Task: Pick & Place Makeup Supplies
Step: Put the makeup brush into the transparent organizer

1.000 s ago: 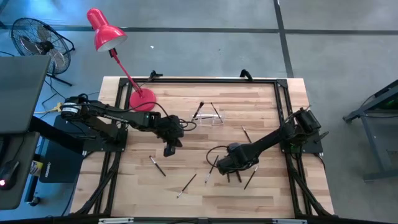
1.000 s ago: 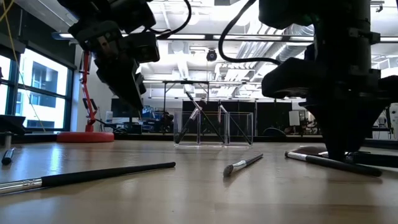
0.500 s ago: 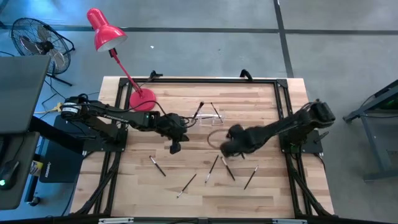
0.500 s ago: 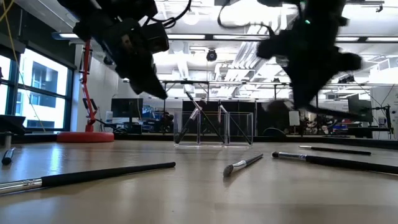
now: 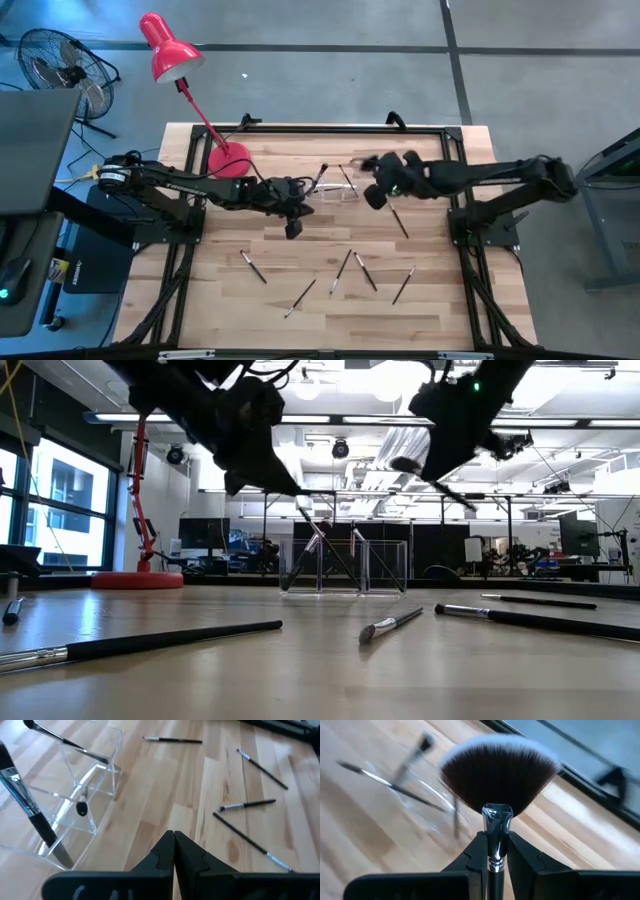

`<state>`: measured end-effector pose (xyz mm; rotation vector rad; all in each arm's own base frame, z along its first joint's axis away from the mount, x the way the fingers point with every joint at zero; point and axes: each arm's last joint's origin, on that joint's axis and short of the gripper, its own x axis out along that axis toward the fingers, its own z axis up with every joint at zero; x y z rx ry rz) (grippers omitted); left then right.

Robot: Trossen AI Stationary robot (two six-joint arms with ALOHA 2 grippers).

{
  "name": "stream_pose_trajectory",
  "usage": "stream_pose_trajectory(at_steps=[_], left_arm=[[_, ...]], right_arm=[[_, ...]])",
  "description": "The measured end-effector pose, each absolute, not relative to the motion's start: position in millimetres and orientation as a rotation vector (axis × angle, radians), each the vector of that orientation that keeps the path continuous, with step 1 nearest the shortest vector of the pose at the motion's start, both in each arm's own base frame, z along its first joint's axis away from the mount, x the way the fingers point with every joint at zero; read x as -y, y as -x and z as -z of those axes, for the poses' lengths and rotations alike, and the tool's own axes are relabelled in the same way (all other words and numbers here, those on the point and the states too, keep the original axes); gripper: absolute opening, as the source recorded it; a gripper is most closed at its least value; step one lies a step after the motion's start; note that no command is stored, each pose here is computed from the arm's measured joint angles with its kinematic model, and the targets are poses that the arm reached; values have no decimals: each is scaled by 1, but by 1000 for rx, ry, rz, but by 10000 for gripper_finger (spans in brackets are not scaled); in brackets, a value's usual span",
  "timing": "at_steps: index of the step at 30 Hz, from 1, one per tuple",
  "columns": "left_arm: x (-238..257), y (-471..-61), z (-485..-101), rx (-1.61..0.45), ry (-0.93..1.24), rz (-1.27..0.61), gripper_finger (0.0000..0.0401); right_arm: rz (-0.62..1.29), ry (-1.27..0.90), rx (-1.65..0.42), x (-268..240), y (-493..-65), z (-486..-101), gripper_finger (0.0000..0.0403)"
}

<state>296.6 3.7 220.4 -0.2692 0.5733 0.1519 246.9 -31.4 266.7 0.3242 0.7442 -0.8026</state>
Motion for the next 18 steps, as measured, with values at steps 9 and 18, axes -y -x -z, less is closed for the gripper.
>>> stream_pose_trajectory(at_steps=[9, 18], left_arm=[[-4, -297, -222, -553, 394, -218, 0], [-4, -298, -222, -543, 467, -239, 0]], right_arm=[[451, -258, -169, 63, -215, -232, 44], [352, -161, -73, 68, -213, -197, 44]])
